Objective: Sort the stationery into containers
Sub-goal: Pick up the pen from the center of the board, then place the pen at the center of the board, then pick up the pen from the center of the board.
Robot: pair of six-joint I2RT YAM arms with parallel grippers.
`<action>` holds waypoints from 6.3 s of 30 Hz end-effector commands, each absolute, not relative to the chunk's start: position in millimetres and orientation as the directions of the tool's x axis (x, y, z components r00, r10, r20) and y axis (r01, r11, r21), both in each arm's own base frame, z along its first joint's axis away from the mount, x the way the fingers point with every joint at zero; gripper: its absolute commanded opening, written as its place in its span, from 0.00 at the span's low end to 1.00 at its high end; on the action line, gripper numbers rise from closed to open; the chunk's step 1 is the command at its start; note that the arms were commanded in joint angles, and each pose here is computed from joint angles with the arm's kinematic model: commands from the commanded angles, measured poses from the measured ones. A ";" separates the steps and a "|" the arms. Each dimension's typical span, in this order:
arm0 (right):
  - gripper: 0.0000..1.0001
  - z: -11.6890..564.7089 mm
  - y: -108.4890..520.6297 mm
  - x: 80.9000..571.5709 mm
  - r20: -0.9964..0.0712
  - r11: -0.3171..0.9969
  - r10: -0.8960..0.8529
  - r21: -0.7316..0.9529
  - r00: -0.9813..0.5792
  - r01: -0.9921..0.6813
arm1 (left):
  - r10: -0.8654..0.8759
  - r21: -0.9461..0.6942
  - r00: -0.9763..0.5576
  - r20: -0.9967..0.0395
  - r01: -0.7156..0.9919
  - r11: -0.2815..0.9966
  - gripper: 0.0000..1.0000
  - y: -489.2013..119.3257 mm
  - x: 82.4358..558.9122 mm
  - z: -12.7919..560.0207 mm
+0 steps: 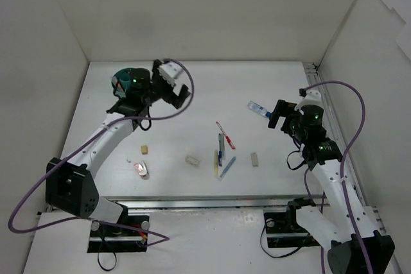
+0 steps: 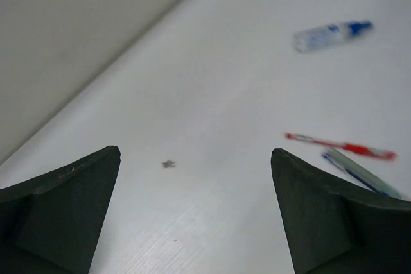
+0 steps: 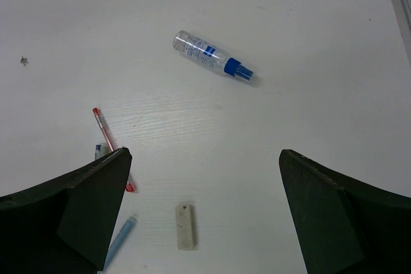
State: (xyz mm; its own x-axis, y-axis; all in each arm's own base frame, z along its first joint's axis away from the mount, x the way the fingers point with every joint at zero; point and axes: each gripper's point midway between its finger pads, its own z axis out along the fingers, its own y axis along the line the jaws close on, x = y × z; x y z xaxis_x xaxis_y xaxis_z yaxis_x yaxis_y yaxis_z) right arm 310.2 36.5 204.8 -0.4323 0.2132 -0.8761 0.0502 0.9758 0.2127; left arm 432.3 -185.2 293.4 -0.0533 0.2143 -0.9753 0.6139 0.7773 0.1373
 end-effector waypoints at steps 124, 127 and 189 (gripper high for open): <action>0.98 165.2 7.4 285.4 -0.800 0.941 0.311 0.184 -0.514 0.284 | -0.087 -0.121 -0.609 -0.789 0.015 0.993 1.00 -134.7 417.5 162.2; 0.98 165.0 10.8 286.6 -0.797 0.947 0.300 0.185 -0.524 0.262 | 0.229 0.039 -0.515 -0.826 0.354 0.935 1.00 -148.2 411.5 187.0; 0.98 202.6 -1.3 294.5 -0.827 0.931 0.311 0.168 -0.469 0.323 | 0.935 0.132 0.000 -0.356 0.990 0.051 0.33 -134.0 359.3 36.9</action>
State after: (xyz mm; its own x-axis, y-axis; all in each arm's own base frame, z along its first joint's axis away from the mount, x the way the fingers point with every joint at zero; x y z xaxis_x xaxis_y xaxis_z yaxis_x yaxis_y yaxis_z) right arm 287.2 5.0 172.4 -0.5526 0.2971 -0.7787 0.3008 0.9424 0.1461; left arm 347.9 -124.2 25.2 -0.0105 0.9505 -0.3105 0.9931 0.0462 0.1079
